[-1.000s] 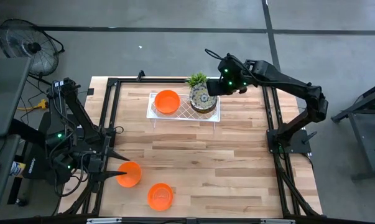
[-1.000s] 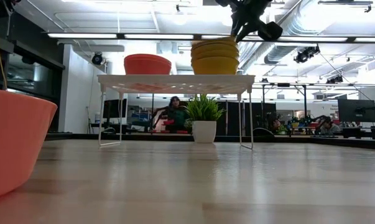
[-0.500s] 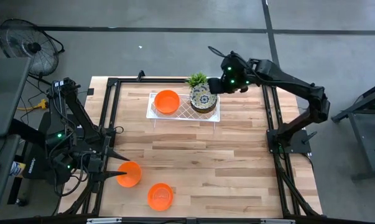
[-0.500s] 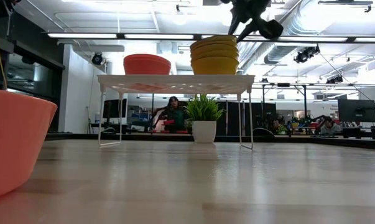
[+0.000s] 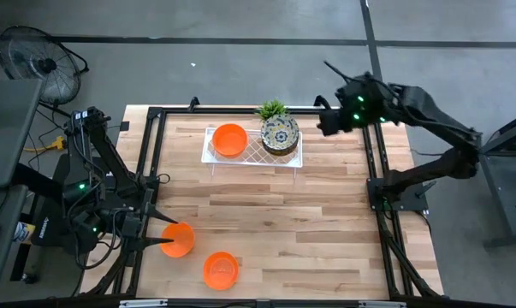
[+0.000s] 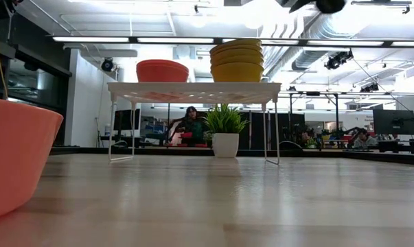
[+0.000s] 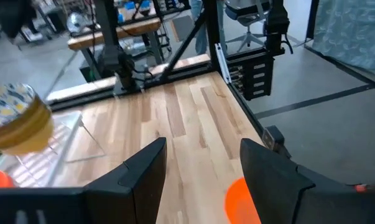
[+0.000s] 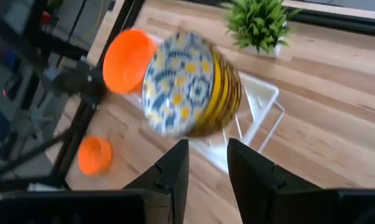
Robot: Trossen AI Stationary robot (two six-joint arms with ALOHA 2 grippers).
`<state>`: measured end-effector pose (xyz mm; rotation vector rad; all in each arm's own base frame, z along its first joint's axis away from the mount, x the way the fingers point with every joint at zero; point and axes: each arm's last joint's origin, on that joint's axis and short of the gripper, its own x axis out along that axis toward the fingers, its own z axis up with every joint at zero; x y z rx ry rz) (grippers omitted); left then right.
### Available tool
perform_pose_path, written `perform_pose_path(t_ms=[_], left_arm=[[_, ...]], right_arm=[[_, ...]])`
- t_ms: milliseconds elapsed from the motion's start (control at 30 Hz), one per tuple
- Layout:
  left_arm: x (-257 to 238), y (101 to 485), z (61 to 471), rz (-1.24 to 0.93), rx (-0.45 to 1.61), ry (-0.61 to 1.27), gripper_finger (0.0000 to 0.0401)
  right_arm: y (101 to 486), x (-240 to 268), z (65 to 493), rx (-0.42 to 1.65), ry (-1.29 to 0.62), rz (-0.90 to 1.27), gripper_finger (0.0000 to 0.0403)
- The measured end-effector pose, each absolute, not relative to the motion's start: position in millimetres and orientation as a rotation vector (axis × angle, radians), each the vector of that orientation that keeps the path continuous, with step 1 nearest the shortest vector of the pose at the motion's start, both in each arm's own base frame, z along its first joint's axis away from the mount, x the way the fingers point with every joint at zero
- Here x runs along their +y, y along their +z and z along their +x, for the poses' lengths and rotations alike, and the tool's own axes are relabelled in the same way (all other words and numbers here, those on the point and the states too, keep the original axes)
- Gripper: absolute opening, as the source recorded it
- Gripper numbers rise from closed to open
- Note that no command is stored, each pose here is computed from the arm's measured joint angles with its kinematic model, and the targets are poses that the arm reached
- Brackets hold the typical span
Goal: Pick & Place Mini bowls
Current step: Stack the orange bowl on the orange bowl on the shelf
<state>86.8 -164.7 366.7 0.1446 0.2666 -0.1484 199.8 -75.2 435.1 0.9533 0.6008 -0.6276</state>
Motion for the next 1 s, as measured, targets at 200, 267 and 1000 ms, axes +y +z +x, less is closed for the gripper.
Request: perform_pose_path(t_ms=[200, 267, 1000], left_arm=[[-163, 358, 84, 0.044, 0.381, -0.200, 0.0198], [-160, 351, 82, 0.007, 0.461, -0.199, 0.0198], [-138, 252, 133, -0.214, 1.226, -0.010, 0.0198]], right_arm=[[445, -36, 174, 0.612, -0.597, 0.902, 0.0098], [447, -24, 171, 0.604, -0.587, 0.888, 0.0098], [421, 104, 176, 0.665, -0.505, 0.526, 0.0098]])
